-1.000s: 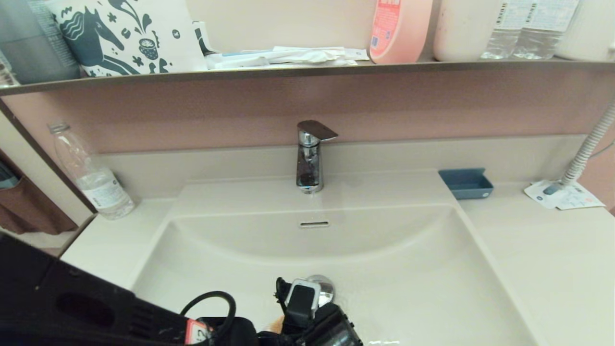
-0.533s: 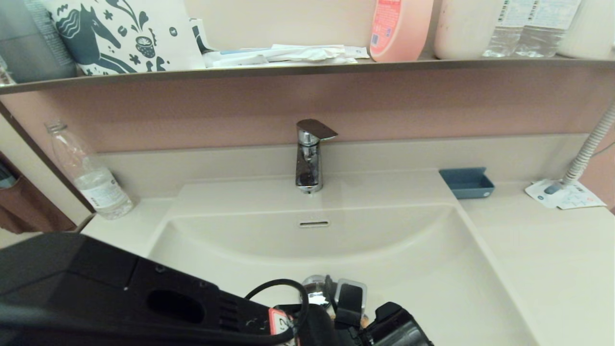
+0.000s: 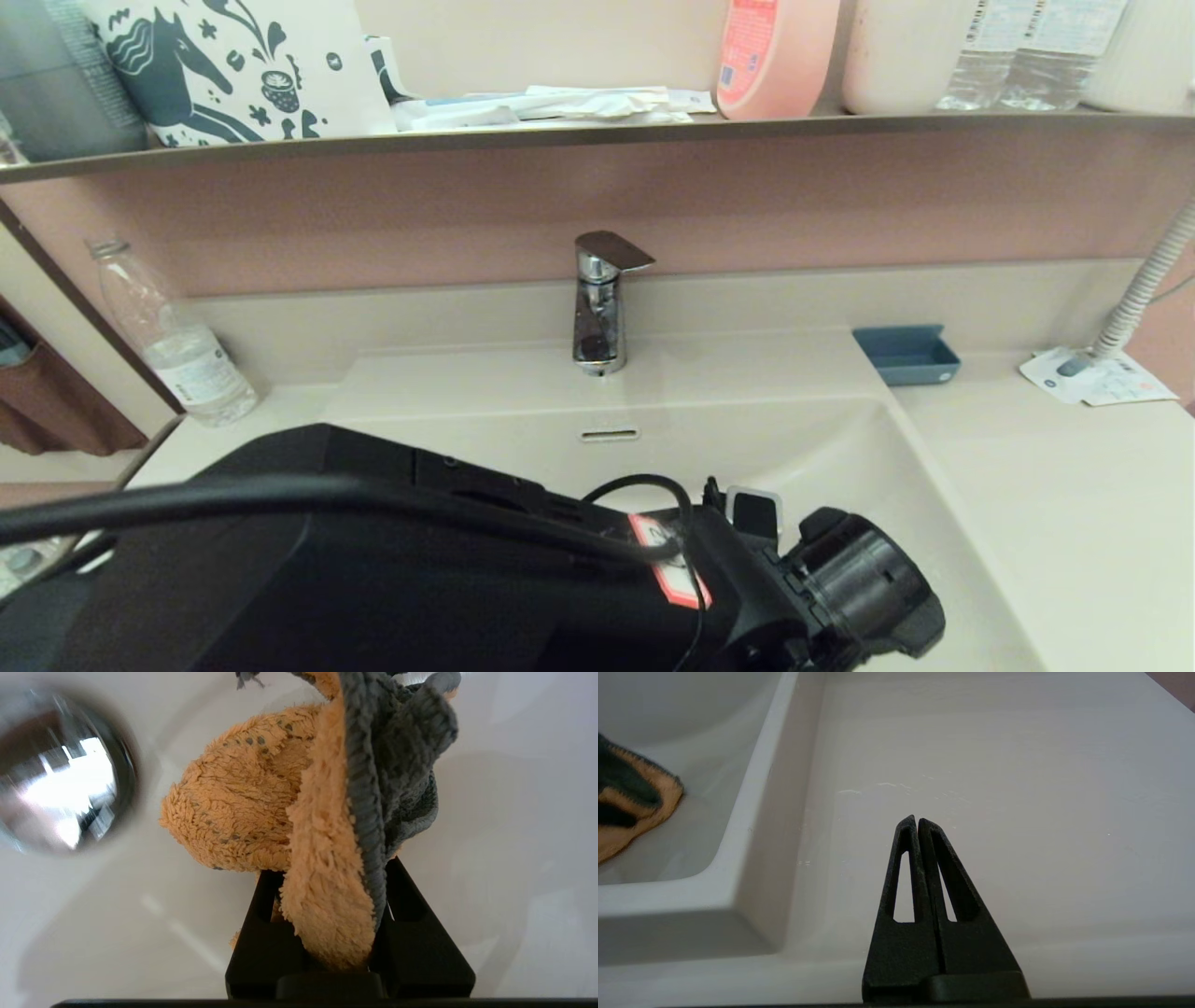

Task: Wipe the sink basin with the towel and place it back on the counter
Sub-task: Wipe the sink

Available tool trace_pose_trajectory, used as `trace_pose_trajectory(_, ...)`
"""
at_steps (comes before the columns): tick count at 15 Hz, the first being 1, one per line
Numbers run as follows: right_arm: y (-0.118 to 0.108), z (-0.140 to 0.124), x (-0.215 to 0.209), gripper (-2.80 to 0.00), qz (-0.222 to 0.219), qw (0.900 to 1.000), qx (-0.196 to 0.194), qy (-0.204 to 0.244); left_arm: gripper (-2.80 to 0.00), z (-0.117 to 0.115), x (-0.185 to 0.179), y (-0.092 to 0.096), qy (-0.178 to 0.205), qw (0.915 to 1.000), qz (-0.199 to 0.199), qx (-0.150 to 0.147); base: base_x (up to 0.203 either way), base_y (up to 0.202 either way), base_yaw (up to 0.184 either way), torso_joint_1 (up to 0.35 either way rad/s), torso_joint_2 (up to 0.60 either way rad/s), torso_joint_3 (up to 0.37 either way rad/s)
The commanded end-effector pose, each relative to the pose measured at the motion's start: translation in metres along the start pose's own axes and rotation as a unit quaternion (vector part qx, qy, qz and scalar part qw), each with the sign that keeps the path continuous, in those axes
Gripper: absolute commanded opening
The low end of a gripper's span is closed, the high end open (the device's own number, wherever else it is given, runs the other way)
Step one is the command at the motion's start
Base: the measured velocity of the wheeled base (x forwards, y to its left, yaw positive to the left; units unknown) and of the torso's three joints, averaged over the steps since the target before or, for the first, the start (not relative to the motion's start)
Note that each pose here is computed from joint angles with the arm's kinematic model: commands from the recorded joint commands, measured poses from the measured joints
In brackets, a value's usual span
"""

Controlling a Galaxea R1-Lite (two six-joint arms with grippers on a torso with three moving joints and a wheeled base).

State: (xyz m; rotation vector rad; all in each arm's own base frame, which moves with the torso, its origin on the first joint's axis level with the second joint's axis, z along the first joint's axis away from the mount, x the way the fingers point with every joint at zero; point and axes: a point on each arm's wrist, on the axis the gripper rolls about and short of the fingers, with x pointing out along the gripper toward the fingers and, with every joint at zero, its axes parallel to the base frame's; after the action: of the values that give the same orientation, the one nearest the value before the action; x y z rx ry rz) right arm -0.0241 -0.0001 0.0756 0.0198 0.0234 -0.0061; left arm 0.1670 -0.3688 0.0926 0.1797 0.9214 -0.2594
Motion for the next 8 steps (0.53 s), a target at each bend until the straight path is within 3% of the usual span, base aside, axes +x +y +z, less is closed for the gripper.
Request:
trace_pose_trajectory(1, 0.0, 0.0, 0.0, -2.8, 0.0, 1.0, 0.0, 0.001, -2.8, 0.019, 0.008, 0.005, -0.014, 0.9997, 0.005, -0.018, 0.0, 0.0, 0.0, 0.0, 0.0, 0.0)
trace_pose_trajectory(4, 0.0, 0.0, 0.0, -2.8, 0.0, 1.0, 0.0, 0.001, -2.8, 0.033, 0.016, 0.015, -0.021, 0.9993, 0.012, -0.027, 0.0, 0.0, 0.0, 0.0, 0.0, 0.0)
trace_pose_trajectory(8, 0.0, 0.0, 0.0, -2.8, 0.0, 1.0, 0.0, 0.001, -2.8, 0.015, 0.007, 0.017, -0.003, 0.9996, 0.012, -0.026, 0.0, 0.0, 0.0, 0.0, 0.0, 0.0)
